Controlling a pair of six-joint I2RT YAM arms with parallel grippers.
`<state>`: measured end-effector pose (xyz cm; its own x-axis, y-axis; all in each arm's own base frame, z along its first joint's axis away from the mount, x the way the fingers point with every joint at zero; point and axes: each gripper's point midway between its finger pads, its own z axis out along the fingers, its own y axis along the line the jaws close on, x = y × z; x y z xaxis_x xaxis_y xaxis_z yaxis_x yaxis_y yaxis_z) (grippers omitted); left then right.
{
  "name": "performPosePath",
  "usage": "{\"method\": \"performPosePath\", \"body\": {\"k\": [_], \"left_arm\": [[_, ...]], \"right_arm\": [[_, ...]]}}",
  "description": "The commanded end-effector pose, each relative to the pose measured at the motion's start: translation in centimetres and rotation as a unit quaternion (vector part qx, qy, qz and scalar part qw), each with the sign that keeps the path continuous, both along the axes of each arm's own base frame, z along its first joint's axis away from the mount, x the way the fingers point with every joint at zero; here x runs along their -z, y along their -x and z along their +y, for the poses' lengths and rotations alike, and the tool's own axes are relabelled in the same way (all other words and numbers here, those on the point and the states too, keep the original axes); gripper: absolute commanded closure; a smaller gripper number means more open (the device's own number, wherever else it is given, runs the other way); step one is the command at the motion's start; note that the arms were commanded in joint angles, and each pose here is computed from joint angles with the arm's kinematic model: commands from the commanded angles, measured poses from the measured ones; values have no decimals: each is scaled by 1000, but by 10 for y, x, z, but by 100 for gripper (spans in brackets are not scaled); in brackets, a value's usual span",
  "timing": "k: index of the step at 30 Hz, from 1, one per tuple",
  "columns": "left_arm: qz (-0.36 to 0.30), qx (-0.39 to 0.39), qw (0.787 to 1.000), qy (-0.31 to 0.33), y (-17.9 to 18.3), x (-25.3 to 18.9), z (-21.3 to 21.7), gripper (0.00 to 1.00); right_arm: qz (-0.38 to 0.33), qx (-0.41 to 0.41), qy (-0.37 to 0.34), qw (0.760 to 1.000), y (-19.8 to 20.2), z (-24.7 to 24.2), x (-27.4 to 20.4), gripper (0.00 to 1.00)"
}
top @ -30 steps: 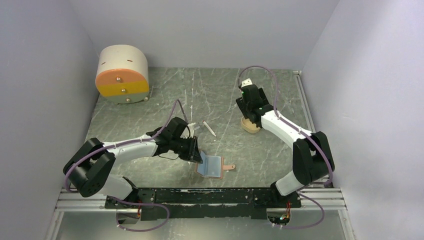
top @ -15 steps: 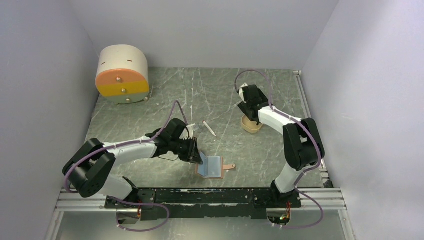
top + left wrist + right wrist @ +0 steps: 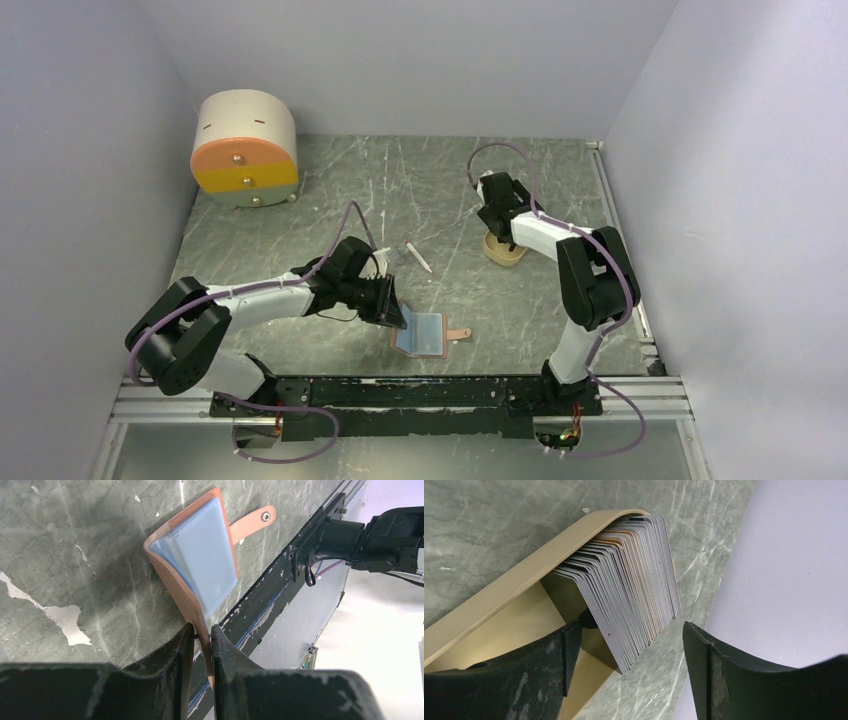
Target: Put the credit cards into the card holder
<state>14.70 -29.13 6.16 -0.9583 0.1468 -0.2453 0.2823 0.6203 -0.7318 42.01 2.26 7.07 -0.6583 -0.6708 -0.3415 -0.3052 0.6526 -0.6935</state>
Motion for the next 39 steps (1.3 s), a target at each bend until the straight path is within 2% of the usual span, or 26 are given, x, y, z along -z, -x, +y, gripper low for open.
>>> {"method": "performPosePath", "body": {"k": [1,19,39], "left_arm": [[-6,3,1000,22,-1,-10,-3,77],[-6,6,1000,22,0,-13,-3,78],[-4,4,1000,21,0,-10,-3,78]], "right_arm": [[-40,30,15,999,-10,-11,-20,24],[-54,17,-20,998,-9,-3,-31,44],[-32,14,-53,998,-5,6,-27,80]]}}
